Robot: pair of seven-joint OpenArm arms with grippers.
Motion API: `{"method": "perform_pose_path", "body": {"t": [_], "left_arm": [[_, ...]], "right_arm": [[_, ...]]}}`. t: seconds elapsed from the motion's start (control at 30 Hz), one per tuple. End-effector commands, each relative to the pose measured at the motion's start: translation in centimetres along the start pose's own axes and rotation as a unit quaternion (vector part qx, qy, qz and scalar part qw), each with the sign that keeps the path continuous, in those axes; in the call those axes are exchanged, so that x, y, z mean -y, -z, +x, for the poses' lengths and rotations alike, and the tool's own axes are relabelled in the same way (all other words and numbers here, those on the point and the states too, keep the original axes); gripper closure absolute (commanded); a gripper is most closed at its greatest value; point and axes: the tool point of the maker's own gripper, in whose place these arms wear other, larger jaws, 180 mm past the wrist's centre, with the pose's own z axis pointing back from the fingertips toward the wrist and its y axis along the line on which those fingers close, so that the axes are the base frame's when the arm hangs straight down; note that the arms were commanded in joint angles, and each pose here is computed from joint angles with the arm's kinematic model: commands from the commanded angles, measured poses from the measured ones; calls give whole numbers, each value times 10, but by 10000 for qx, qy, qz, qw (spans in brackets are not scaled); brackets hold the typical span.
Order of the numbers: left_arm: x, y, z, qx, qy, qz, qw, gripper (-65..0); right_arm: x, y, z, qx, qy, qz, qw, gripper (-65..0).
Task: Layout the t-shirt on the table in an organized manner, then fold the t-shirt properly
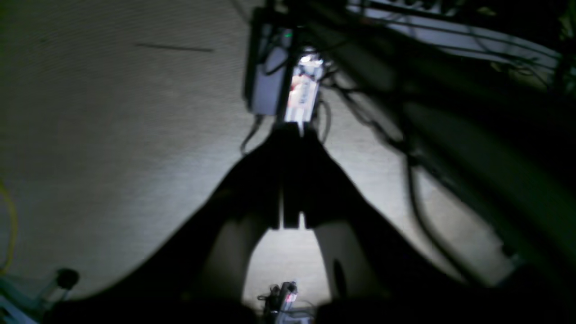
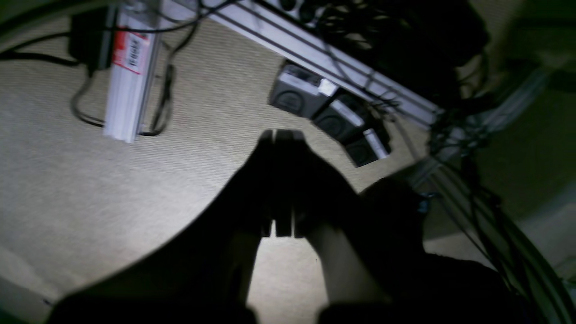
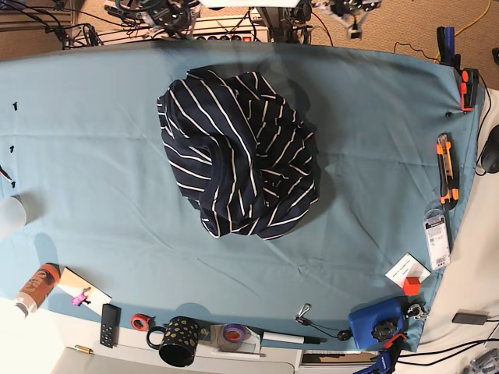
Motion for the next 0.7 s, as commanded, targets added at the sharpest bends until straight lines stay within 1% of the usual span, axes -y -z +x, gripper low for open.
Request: {"method": "perform_pose_path", "body": {"t": [0.0, 0.13, 0.33, 0.4, 0.53, 0.67], "left_arm": [[-5, -3, -5, 31, 12, 21, 10000, 0], [-22, -16, -17, 127, 99, 174, 9997, 0], [-37, -37, -24, 381, 266, 329, 9984, 0], [-39, -45, -26, 467, 292, 330, 9979, 0], [-45, -62, -38, 495, 236, 394, 9977, 0], [-50, -84, -49, 606, 204, 442, 9970, 0]], "right_arm": [[6, -4, -7, 11, 50, -17, 10000, 0], [18, -16, -22, 89, 343, -34, 9994, 0], [25, -36, -47, 55, 376, -15, 9993, 0], [23, -41, -54, 14, 399, 28, 9992, 0], [13, -51, -70, -69, 294, 133, 9995, 0], [1, -63, -75, 6, 184, 251, 9995, 0]]}}
